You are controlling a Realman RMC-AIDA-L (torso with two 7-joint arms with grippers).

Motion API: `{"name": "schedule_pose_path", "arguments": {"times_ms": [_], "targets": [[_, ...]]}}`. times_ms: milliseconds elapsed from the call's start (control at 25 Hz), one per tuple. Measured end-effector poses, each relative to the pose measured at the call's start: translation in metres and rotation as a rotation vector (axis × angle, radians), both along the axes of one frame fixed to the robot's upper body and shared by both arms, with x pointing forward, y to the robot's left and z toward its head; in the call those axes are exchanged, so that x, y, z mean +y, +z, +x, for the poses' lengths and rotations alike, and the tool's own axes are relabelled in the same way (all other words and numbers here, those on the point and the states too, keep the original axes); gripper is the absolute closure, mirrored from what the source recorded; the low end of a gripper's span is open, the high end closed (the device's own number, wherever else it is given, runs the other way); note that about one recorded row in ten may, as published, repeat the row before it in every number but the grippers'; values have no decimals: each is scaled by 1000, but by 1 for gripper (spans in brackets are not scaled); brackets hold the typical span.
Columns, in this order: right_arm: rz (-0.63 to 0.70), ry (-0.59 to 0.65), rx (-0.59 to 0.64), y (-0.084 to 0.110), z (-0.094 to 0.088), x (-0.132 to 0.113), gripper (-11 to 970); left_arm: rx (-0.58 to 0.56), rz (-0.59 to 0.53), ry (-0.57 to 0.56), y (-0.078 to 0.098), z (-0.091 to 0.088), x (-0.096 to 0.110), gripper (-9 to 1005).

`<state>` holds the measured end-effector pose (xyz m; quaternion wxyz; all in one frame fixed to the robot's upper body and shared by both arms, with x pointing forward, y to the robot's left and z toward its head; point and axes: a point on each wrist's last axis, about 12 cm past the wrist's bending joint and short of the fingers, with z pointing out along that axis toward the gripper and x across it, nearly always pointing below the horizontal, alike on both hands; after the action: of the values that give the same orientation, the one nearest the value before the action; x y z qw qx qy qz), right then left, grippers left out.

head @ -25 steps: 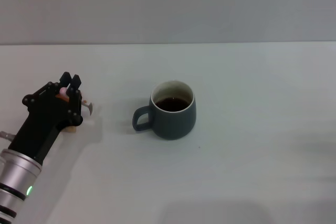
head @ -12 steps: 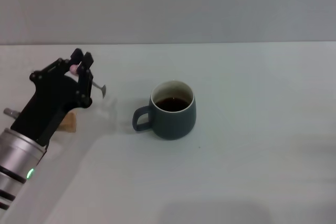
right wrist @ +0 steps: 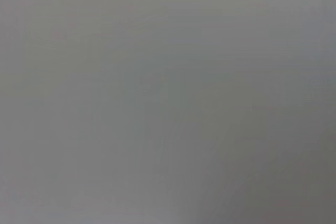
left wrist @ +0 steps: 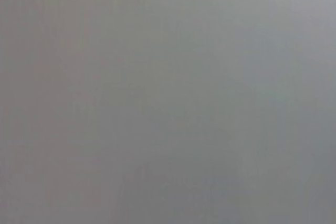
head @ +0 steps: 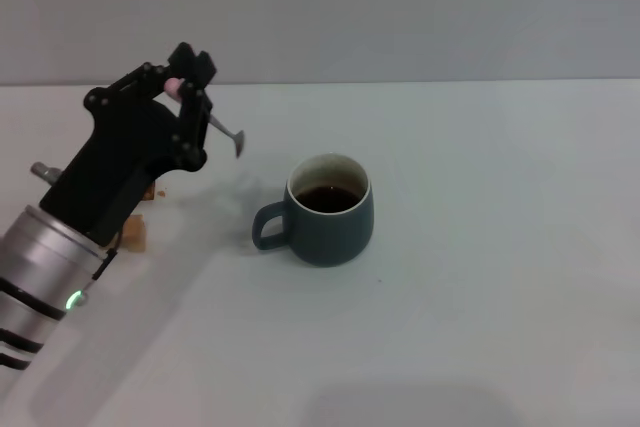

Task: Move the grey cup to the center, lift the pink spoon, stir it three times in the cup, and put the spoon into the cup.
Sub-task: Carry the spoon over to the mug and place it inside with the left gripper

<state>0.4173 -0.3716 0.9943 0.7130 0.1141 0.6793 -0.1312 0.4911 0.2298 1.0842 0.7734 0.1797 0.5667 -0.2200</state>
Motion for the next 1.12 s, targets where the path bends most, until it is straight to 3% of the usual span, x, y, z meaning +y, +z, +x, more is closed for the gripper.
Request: {"name": "schedule_pose_path", "arguments": {"times_ms": [240,560,840,880,1120], "targets": [[-4,-64,12,-2,-14,-12,960,-5,-2,-73,2,1,-18,853],[-4,-66,18,-3,-15,-12,961,3,6,-126,-2,5,-43,853],[-5,-59,19,-3,-14,-11,960,5,15,-139,-3,8,-48,853],[-6,-59,19,-3,-15,-11,960,22,35,-149,-10,12,-56,853],[-7,-59,18,-3,-15,-12,959,41,65,-148,-18,17,-59,853]]}}
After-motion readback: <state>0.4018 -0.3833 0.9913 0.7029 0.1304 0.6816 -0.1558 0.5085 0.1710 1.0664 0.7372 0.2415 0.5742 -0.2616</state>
